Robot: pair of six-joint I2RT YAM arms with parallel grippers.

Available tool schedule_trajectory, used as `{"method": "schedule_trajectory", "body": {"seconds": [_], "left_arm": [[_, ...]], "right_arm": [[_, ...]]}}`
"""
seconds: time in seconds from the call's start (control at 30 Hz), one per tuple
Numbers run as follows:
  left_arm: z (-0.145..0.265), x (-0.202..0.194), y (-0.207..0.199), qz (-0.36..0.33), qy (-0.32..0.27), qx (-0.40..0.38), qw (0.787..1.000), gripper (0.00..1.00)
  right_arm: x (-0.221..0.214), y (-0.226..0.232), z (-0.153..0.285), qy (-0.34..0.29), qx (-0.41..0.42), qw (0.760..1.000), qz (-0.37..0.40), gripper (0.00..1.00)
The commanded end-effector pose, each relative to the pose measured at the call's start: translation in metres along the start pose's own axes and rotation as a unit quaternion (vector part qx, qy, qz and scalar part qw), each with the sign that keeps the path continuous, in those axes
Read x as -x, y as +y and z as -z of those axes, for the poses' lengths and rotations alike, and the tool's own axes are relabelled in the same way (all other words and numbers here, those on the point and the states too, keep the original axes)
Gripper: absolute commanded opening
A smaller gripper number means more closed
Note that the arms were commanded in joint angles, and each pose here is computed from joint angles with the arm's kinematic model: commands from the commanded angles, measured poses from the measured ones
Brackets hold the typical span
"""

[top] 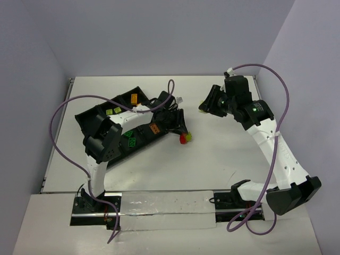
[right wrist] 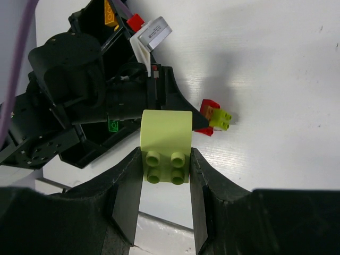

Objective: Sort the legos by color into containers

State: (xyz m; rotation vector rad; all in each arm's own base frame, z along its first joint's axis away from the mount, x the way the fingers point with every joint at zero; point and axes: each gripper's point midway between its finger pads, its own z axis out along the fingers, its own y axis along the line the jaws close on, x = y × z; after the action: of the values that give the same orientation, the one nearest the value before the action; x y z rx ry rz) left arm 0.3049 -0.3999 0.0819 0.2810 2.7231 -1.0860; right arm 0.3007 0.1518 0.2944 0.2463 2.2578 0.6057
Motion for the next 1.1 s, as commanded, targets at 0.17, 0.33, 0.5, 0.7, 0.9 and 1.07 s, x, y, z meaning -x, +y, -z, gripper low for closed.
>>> {"method": "schedule_trajectory", "body": {"seconds": [0.17,0.33,0.5,0.7,0.9,1.07], "left_arm": [[0.027,0.021,-0.031,-0.048,-0.024,0.0,0.999,0.83],[0.08,0.039,-0.057,-0.07,-0.073,-0.004,0.995,0.78],[0.145,0.066,-0.048,0.01,-0.129,-0.091,0.987,0.6],[0.209,0.074,-0.072,0.035,-0.161,-0.208,0.964,0.7],[0.228,0.048,-0.094,0.031,-0.095,-0.302,0.948,0.84],[0.22,0.024,-0.105,0.02,-0.028,-0.342,0.939,0.83]], "right_arm": [[-0.004,-0.001,-0.002,0.002,0.003,1.0,-0.002,0.0],[0.001,-0.004,0.002,-0.006,-0.006,1.0,0.008,0.0],[-0.013,0.004,-0.006,0.03,0.025,0.999,0.027,0.0],[-0.046,0.043,-0.018,0.089,0.074,0.986,0.121,0.0],[-0.057,0.055,-0.019,0.094,0.082,0.975,0.185,0.0],[-0.058,0.069,-0.012,0.08,0.113,0.963,0.231,0.0]]}}
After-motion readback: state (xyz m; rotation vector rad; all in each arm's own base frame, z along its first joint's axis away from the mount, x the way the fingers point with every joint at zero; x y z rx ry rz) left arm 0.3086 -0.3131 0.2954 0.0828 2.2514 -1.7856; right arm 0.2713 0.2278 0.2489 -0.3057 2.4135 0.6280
